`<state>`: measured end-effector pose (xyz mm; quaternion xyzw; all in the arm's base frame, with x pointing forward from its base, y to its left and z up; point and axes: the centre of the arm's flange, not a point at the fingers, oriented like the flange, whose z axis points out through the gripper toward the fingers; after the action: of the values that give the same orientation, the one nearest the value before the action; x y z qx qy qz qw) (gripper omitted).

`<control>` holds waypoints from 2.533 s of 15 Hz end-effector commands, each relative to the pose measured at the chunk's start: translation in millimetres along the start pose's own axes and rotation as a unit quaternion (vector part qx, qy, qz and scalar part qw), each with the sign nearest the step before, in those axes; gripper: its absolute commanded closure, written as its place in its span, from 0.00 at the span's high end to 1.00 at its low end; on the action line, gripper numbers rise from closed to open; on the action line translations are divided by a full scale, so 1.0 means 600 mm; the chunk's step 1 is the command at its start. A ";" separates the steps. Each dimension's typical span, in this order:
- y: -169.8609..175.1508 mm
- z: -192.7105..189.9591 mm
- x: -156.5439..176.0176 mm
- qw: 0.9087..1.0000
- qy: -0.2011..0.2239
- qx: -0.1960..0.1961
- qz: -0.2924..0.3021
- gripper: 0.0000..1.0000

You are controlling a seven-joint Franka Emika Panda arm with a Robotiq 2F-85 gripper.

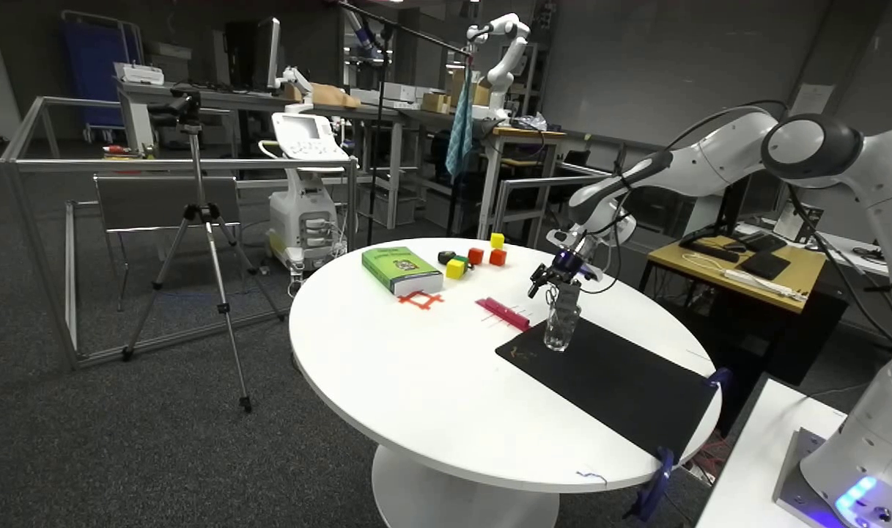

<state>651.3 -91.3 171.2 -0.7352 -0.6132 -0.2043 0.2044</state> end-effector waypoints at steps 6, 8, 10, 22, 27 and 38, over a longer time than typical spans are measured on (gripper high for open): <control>-0.003 -0.021 0.016 1.000 -0.002 0.019 0.001 1.00; -0.004 -0.022 0.018 1.000 -0.004 0.027 0.001 1.00; -0.005 -0.021 0.019 0.999 -0.005 0.033 -0.001 1.00; -0.009 -0.236 0.114 0.983 -0.099 -0.147 -0.042 1.00; -0.058 -0.353 0.192 0.974 -0.107 -0.193 0.053 1.00; -0.200 -0.439 0.294 0.949 -0.031 -0.127 0.287 1.00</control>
<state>585.3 -85.2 481.8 -0.8961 -0.3726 -0.2018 0.1322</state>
